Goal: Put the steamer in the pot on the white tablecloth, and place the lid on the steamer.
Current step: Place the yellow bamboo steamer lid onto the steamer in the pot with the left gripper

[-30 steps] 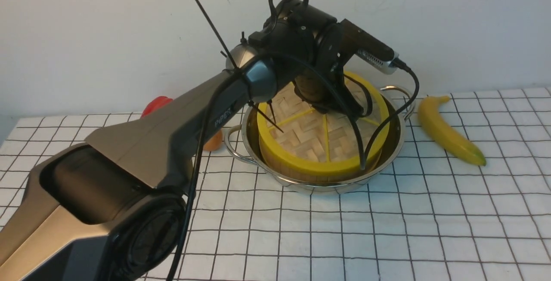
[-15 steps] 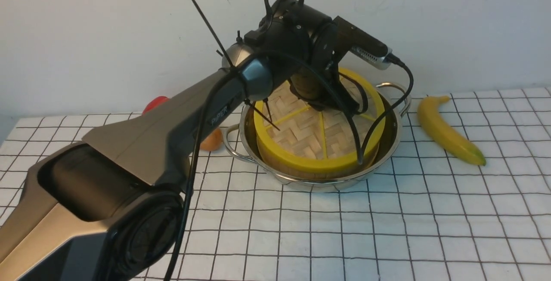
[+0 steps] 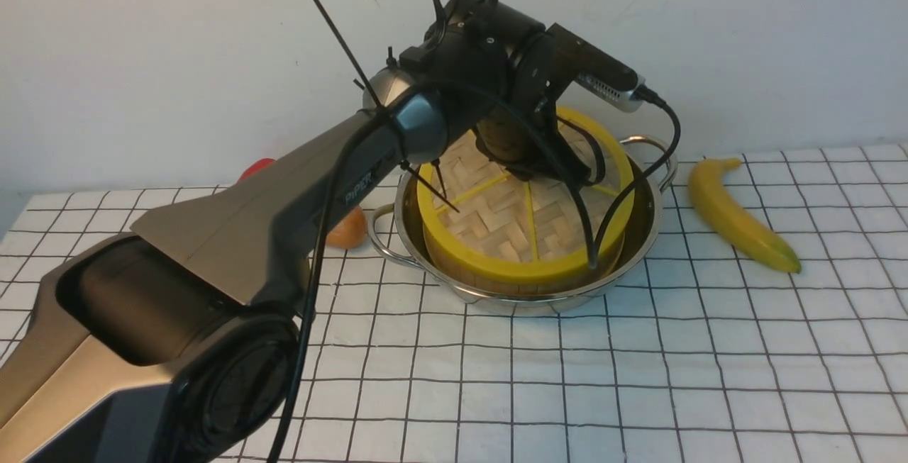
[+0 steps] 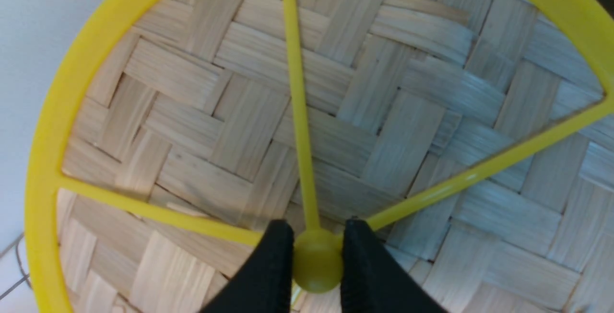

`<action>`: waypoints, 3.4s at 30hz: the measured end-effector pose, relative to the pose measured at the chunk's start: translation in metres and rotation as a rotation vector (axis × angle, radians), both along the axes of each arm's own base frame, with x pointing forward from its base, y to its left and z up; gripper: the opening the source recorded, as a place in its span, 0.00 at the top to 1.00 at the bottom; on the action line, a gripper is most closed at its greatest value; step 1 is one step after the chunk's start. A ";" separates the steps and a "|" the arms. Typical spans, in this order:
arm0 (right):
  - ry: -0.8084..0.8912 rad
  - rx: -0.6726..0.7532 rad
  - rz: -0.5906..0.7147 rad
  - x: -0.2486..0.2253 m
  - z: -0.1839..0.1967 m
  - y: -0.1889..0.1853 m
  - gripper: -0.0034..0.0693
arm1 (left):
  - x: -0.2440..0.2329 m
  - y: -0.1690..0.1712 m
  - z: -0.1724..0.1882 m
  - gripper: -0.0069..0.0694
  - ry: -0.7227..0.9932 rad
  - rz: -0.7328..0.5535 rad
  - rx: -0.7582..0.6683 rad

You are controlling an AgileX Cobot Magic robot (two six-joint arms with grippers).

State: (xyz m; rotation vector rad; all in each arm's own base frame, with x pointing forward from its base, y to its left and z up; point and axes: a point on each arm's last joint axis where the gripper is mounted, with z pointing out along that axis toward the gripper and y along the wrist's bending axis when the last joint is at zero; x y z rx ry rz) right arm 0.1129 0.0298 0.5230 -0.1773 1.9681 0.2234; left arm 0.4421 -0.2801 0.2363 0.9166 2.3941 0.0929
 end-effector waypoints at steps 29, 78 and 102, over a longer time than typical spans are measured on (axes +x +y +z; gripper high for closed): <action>-0.001 -0.006 -0.005 0.000 0.000 -0.001 0.28 | -0.001 0.001 0.001 0.76 0.007 0.004 0.005; -0.002 -0.007 -0.007 0.000 0.000 -0.001 0.28 | -0.001 0.002 0.009 0.76 -0.018 0.001 -0.013; -0.002 -0.007 -0.006 0.000 0.000 -0.001 0.28 | 0.005 -0.002 -0.005 0.76 -0.030 -0.010 -0.021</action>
